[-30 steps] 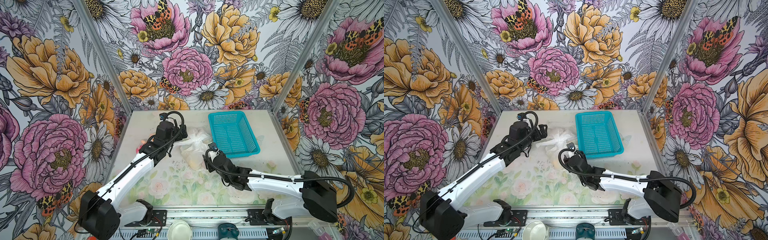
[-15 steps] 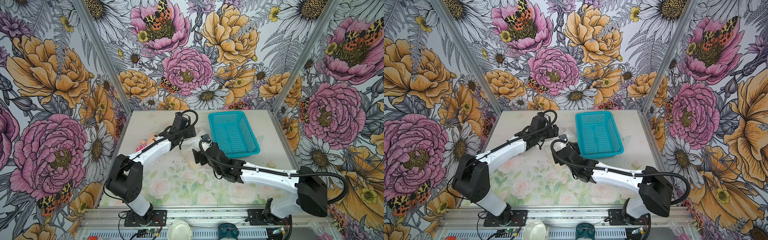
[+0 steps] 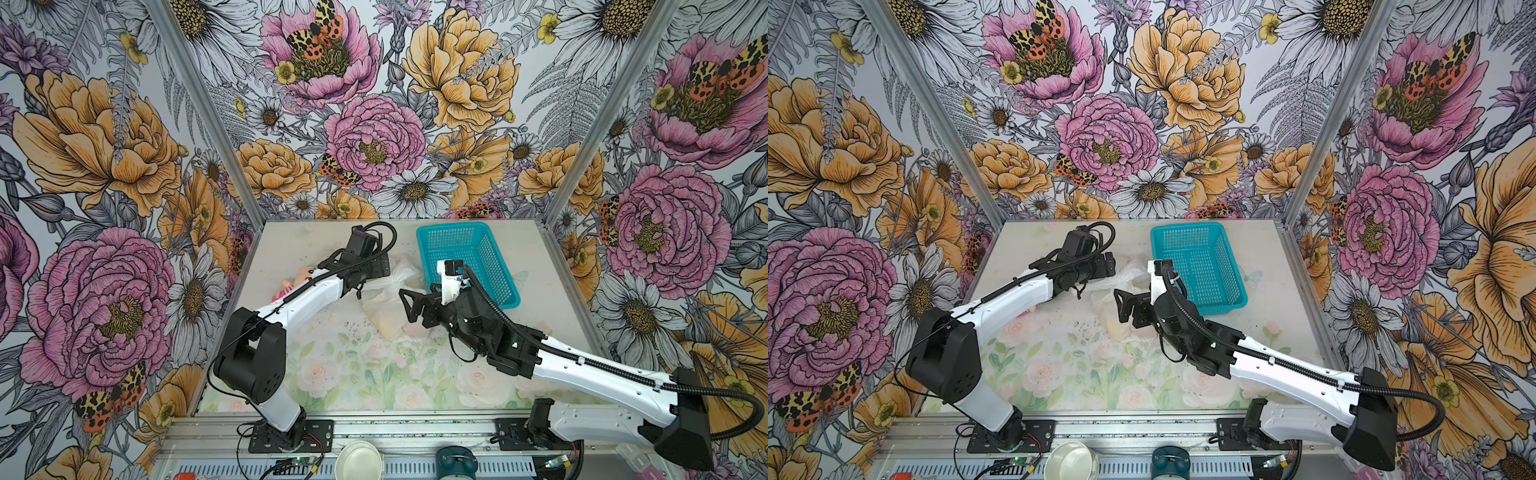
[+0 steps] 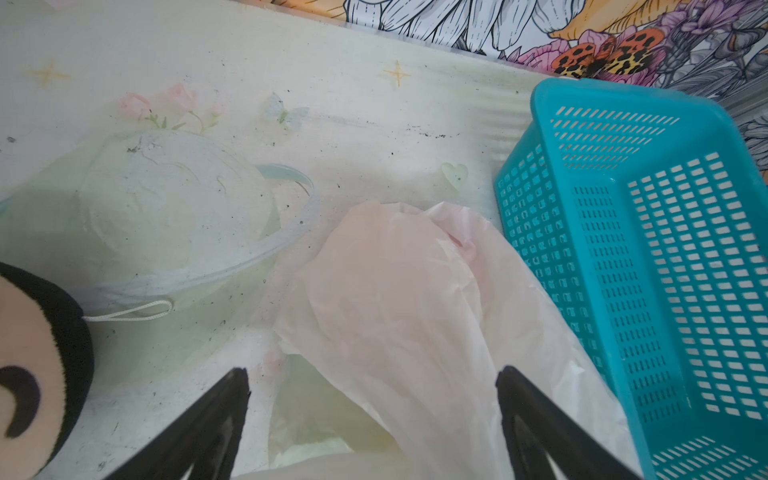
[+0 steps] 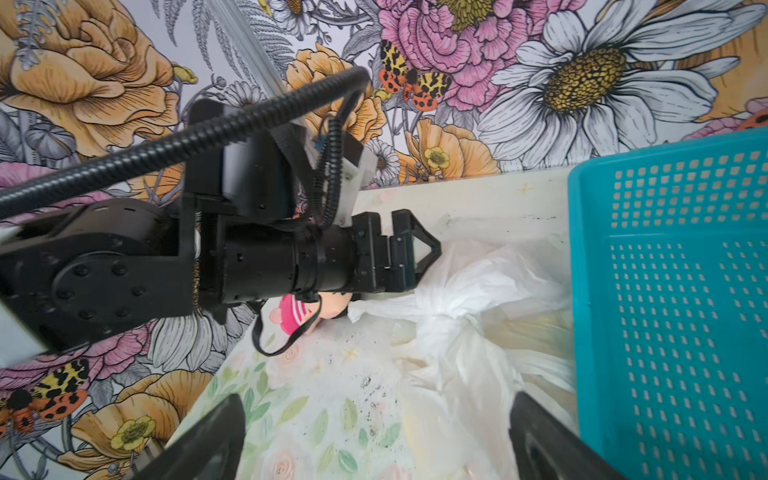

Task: Untie the knot of the plastic bag and take out the fruit
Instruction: Untie the plastic bag at the center of the table.

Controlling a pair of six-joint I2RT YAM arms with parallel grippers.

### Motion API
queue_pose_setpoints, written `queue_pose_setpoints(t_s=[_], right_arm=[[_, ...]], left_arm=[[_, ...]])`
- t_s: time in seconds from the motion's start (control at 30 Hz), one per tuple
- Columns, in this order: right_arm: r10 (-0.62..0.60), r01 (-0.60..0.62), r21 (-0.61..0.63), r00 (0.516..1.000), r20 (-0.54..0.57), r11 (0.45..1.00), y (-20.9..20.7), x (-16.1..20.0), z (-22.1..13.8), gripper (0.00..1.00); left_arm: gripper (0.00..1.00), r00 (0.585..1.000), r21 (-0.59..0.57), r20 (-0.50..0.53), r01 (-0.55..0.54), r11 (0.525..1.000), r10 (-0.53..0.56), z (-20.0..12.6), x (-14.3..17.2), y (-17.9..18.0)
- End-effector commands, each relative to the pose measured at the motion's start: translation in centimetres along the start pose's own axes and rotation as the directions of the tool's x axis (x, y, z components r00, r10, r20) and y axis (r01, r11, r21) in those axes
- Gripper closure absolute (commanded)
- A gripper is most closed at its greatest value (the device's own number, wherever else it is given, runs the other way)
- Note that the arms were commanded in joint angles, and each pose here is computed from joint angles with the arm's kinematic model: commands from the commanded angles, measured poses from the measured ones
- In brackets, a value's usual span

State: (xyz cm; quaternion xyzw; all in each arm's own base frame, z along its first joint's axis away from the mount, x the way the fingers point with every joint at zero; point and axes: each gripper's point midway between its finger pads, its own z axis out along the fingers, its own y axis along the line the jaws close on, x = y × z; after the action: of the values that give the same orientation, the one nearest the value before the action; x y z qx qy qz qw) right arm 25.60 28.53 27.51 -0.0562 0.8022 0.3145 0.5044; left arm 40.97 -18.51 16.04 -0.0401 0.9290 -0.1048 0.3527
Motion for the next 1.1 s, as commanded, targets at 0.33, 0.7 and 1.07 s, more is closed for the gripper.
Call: queue_pose_setpoints(t_s=[0.33, 0.7, 1.07], right_arm=[[0.155, -0.158, 0.012, 0.982, 0.108, 0.987, -3.2, -2.1, -1.6, 0.01], [-0.248, 0.243, 0.122, 0.968, 0.029, 0.962, -4.8, 0.3, 1.0, 0.10], [-0.368, 0.391, 0.034, 0.890, -0.269, 0.920, -0.6, 5.6, 8.8, 0.19]], left_arm=[[0.05, 0.994, -0.025, 0.102, -0.028, 0.999, 0.030, -3.4, -2.4, -0.1], [0.05, 0.992, -0.017, 0.123, -0.017, 1.000, 0.019, -4.1, -3.1, -0.2], [0.05, 0.997, 0.037, 0.074, -0.011, 0.999, 0.008, -2.5, -2.3, -1.4]])
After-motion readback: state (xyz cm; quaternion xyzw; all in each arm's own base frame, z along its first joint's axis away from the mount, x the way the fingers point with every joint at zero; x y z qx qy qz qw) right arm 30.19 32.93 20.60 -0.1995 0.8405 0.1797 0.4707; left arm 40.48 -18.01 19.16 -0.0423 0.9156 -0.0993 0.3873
